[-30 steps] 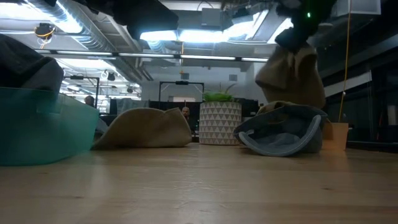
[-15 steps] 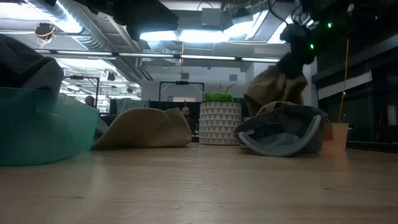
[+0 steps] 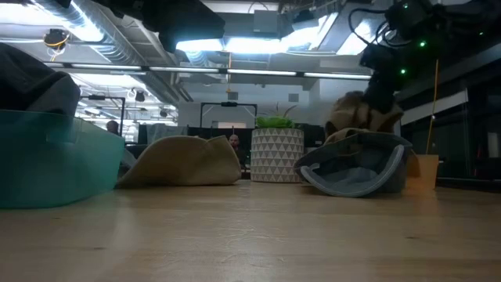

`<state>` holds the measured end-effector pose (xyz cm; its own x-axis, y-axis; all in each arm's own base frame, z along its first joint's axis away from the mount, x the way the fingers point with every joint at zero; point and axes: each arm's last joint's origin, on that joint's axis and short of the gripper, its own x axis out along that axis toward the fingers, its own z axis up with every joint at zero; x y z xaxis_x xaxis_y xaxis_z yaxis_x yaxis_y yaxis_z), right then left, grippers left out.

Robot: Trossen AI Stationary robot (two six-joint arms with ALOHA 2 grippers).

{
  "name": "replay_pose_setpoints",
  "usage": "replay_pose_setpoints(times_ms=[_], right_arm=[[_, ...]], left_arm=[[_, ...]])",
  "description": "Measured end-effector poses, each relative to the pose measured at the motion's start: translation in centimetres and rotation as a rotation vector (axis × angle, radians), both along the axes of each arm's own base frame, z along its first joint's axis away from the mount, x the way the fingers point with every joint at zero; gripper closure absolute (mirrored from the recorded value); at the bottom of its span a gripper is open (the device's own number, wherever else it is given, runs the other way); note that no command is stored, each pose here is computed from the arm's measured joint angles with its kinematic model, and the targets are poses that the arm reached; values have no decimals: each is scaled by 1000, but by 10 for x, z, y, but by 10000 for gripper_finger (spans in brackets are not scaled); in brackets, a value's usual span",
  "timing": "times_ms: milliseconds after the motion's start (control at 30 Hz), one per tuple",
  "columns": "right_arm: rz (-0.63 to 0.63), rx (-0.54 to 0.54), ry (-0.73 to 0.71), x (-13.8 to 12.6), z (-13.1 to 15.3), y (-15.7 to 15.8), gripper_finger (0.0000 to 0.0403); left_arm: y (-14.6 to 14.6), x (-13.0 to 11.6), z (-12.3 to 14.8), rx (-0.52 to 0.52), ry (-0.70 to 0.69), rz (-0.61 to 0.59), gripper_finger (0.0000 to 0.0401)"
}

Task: Pick & Place hat
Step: Put the bottom brown cap into the orange bin

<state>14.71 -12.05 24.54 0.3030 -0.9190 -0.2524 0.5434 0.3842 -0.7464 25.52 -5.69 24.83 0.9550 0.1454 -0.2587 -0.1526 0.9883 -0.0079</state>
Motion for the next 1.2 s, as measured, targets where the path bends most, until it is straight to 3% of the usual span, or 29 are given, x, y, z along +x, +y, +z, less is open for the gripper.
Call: replay_pose_setpoints(times_ms=[233,433,800,967,1200], right_arm=[[70,159,28,-7,-13,4,397],[45,279,-52,-9,-20,7,397],[117,603,-347,-7,-25,15,393],[60,692,-364,-11,-31,18,370],[44,708,-378,-11,-32,18,305]], left_arm=[[0,0,0,0,0,0,304],[0,0,0,0,0,0,304],[0,0,0,0,0,0,304],[0,0,0,0,0,0,304],[0,0,0,-22,-4,6,303]])
